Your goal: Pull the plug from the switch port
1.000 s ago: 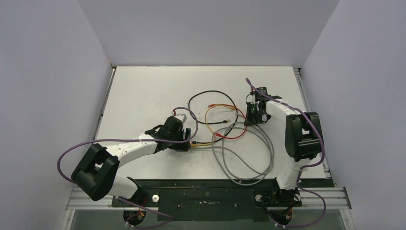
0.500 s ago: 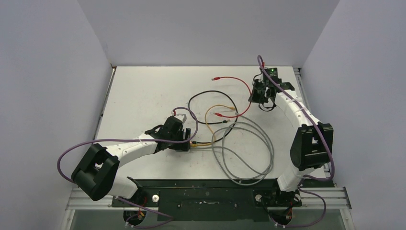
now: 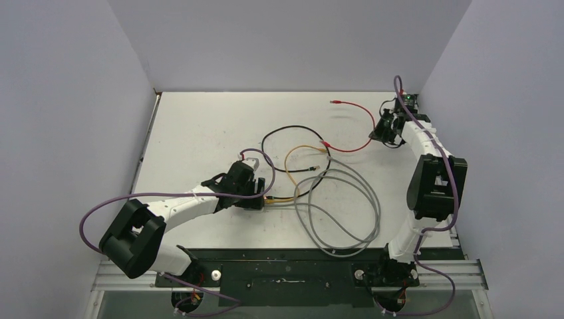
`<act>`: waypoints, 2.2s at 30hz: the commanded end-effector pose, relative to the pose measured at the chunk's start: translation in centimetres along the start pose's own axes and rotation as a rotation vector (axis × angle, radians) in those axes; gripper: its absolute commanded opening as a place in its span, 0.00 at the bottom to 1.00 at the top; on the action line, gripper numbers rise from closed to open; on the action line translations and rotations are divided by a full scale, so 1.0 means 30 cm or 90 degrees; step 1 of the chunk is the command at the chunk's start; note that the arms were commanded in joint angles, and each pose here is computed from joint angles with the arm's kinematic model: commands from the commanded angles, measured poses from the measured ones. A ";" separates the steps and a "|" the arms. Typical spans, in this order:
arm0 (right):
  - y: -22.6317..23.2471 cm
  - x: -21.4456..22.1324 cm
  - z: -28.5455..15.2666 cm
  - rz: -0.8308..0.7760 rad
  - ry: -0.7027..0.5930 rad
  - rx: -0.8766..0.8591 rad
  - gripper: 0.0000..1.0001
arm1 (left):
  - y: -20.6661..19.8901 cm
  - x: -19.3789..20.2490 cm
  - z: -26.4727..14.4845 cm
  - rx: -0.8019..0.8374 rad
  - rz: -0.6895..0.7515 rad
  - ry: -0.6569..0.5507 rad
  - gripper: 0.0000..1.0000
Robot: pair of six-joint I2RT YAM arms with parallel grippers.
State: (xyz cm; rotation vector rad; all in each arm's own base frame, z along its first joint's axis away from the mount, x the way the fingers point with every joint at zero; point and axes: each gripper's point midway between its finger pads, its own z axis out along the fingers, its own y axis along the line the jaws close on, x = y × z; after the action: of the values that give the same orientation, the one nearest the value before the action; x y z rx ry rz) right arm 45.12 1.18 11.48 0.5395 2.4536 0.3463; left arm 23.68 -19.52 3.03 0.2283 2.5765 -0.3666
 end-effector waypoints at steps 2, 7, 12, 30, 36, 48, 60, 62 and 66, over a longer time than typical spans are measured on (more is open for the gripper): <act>-0.031 -0.162 0.012 0.062 -0.067 -0.033 0.05 | -0.012 -0.027 -0.007 0.007 -0.002 -0.011 0.39; -0.112 -0.210 0.029 0.117 -0.088 -0.028 0.05 | -0.014 -0.028 -0.009 0.008 -0.002 -0.010 0.39; -0.154 -0.263 0.037 0.153 -0.116 -0.025 0.05 | -0.014 -0.028 -0.007 0.007 -0.003 -0.008 0.38; -0.243 -0.291 0.052 0.142 -0.126 0.045 0.72 | -0.022 -0.042 -0.008 0.010 -0.002 -0.012 0.38; -0.176 -0.218 0.007 0.093 -0.115 0.016 0.86 | -0.021 -0.039 -0.003 0.010 -0.002 -0.011 0.38; 0.171 0.101 -0.066 -0.029 -0.039 -0.161 0.95 | -0.031 -0.050 0.008 0.015 0.003 -0.010 0.39; 0.325 0.290 -0.196 -0.128 0.024 -0.283 0.91 | -0.036 -0.057 0.006 0.019 0.008 -0.012 0.39; 0.373 0.329 -0.207 -0.155 0.039 -0.312 0.91 | -0.036 -0.057 0.004 0.019 0.009 -0.013 0.39; 0.447 0.419 -0.208 -0.198 0.087 -0.350 0.92 | -0.036 -0.052 0.004 0.022 0.010 -0.012 0.39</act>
State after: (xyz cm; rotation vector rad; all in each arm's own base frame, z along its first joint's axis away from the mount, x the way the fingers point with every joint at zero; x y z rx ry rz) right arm 37.10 14.77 13.45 0.0771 2.4124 0.8082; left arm 23.92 -19.87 2.91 0.2371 2.5874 -0.3680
